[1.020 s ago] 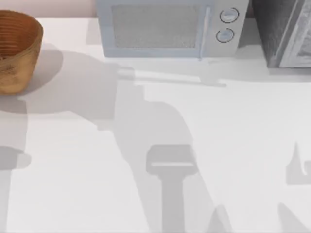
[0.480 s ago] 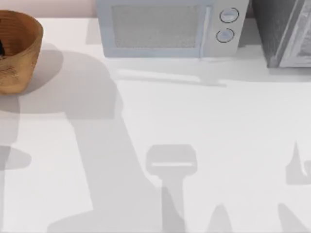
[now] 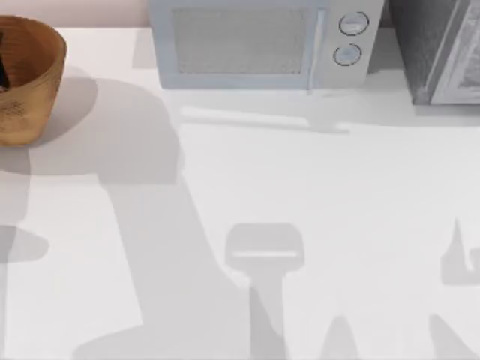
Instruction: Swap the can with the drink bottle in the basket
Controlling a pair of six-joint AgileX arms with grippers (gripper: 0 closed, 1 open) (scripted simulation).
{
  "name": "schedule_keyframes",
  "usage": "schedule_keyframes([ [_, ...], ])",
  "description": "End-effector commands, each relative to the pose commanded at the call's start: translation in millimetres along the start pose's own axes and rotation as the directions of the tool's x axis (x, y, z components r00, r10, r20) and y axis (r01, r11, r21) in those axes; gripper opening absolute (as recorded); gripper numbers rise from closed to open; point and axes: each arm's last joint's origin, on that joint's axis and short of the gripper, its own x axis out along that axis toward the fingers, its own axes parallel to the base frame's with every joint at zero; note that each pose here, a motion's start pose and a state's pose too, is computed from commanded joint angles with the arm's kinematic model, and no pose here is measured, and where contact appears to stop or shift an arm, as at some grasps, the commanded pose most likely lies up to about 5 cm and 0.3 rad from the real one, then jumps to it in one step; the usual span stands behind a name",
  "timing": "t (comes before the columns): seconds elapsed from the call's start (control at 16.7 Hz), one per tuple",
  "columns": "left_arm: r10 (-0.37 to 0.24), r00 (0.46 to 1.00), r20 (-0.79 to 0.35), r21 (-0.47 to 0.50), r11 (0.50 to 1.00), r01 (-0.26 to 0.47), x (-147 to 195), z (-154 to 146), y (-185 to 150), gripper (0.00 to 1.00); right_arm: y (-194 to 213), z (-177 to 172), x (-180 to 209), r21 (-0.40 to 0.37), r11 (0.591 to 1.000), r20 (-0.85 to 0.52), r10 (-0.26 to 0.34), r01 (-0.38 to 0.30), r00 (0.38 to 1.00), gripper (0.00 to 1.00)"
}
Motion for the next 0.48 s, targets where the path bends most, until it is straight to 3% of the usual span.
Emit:
schedule_keyframes([
  [0.48,0.0,1.0,0.0,-0.001,1.0,0.0,50.6,-1.3,2.1,1.0,0.0,0.0,0.0,0.0,1.0,0.0,0.0,0.0,1.0,1.0],
])
